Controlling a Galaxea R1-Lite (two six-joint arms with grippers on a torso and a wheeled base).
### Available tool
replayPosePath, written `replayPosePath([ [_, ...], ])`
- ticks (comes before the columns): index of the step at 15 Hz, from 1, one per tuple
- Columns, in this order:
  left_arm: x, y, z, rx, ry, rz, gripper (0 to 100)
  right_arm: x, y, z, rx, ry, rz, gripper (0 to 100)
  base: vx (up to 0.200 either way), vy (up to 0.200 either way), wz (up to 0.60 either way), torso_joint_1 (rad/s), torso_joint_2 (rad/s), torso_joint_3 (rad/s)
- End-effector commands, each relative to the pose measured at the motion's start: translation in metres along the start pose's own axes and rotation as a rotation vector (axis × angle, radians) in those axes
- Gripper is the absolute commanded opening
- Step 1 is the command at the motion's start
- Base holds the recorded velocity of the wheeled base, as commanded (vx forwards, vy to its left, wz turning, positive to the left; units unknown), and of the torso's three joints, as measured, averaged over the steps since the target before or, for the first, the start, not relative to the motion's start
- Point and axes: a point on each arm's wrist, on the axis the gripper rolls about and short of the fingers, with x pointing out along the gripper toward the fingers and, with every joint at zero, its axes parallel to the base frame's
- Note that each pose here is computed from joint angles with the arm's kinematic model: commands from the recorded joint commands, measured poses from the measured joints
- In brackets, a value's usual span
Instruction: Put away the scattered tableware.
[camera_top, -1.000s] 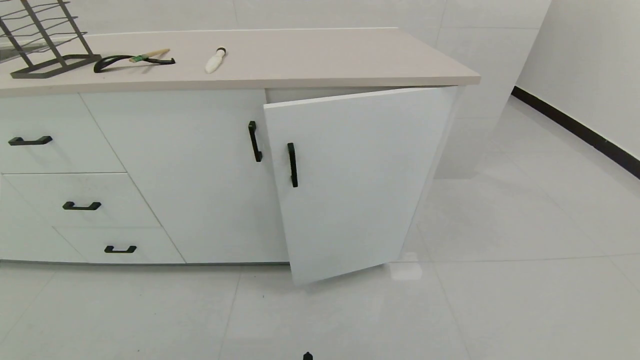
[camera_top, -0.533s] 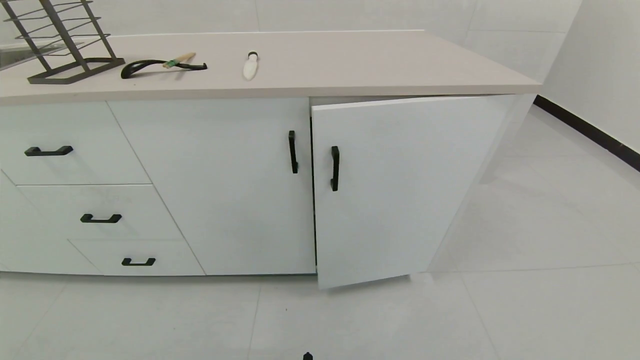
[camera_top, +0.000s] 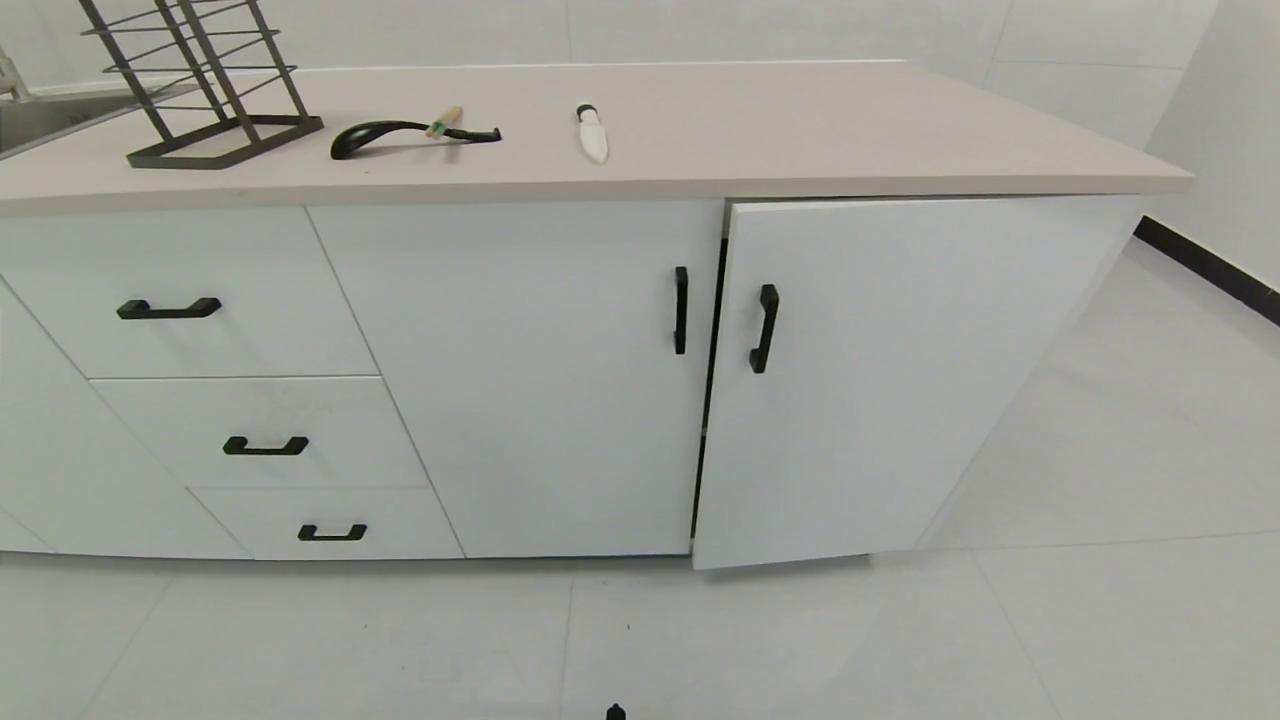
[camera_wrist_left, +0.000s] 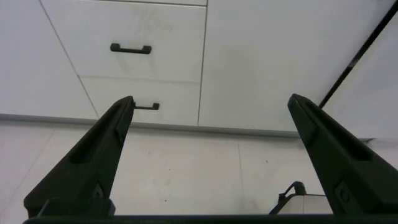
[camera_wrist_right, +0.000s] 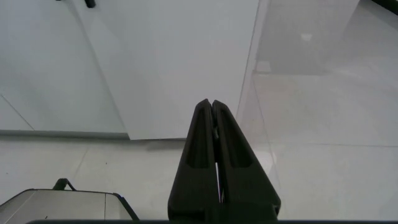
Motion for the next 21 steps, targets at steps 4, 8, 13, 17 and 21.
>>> replayPosePath([
  [4, 0.0, 0.0, 0.0, -0.001, -0.001, 0.0, 100, 0.0002, -0.0001, 0.0001, -0.001, 0.002, 0.0, 0, 0.0, 0.0, 0.15, 0.001, 0.0, -0.001],
  [8, 0.0, 0.0, 0.0004, -0.002, -0.001, 0.0, 100, 0.0002, 0.0, 0.0001, 0.001, 0.002, 0.002, 0, 0.0, 0.0, 0.3, 0.001, 0.0, 0.004],
  [13, 0.0001, 0.0, 0.0, -0.004, 0.001, -0.001, 100, 0.0002, 0.0, 0.0001, 0.001, 0.002, 0.002, 0, 0.2, 0.0, 0.0, 0.0, 0.0, 0.001],
  [17, 0.0001, 0.0, 0.0, -0.002, 0.001, 0.0, 100, 0.0002, 0.0, 0.0001, 0.001, 0.002, 0.0, 0, 0.1, 0.1, 0.0, 0.002, 0.0, -0.002],
  [21, 0.0001, 0.0, 0.0, -0.002, 0.001, 0.0, 100, 0.0002, 0.0, 0.0001, 0.001, 0.002, 0.0, 0, 0.0, 0.2, 0.0, 0.002, 0.0, 0.0],
])
